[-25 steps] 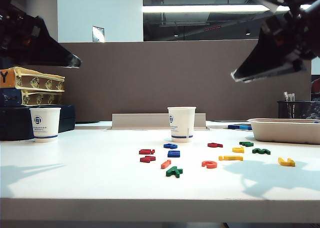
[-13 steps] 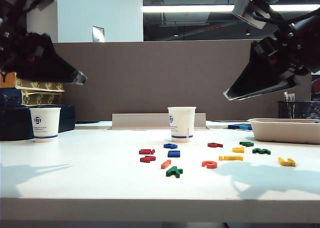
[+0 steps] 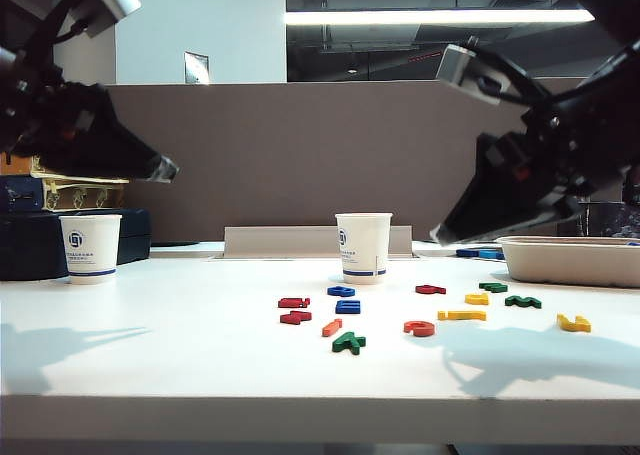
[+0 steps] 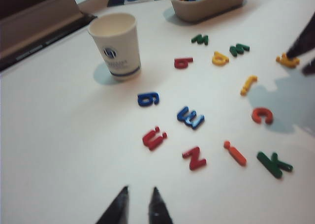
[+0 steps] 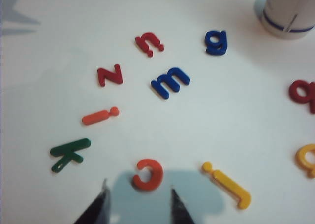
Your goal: Pick up the letter "c" and put it in the paper cup.
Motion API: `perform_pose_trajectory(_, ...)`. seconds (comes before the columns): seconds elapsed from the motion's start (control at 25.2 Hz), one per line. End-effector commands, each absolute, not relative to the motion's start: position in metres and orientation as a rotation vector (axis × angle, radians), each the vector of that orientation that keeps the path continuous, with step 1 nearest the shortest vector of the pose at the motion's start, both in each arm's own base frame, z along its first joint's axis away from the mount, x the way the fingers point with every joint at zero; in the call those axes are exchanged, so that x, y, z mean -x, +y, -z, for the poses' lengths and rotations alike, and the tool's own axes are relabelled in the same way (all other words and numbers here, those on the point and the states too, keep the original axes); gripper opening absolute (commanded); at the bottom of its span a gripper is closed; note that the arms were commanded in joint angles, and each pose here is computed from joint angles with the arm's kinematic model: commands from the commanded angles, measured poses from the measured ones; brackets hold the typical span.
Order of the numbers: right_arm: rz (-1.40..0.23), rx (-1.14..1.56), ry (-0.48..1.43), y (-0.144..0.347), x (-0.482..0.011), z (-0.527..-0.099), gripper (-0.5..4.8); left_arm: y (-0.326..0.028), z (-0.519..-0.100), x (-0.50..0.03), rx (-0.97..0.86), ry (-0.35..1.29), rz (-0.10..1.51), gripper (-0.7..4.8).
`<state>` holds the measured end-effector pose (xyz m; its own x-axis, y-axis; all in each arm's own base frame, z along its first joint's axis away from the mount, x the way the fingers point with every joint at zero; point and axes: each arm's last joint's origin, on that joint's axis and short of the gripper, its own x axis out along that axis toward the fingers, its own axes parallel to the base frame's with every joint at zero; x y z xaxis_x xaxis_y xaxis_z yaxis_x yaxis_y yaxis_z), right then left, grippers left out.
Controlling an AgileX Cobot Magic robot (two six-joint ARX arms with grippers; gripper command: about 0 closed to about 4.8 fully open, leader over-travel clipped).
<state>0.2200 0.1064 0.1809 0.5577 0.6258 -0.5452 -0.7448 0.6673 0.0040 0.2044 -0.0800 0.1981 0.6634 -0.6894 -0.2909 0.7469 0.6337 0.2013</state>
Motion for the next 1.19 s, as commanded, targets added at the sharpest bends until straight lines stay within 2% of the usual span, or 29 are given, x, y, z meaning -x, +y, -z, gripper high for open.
perform_pose_trajectory(0.04,-0.823,0.241,0.546,0.109,-0.223,-0.178,1.53,-0.081,-0.204,-0.206,-0.320,0.165,0.833,0.53)
perform_pose_trajectory(0.52,-0.830,0.253,0.607,0.116,-0.227,-0.161,1.53,-0.112,-0.207,-0.194,-0.442,0.103,0.922,0.54)
perform_pose_trajectory(1.19,-0.828,0.255,0.657,0.118,-0.233,-0.148,1.53,-0.115,-0.199,-0.199,-0.448,0.142,0.912,0.54)
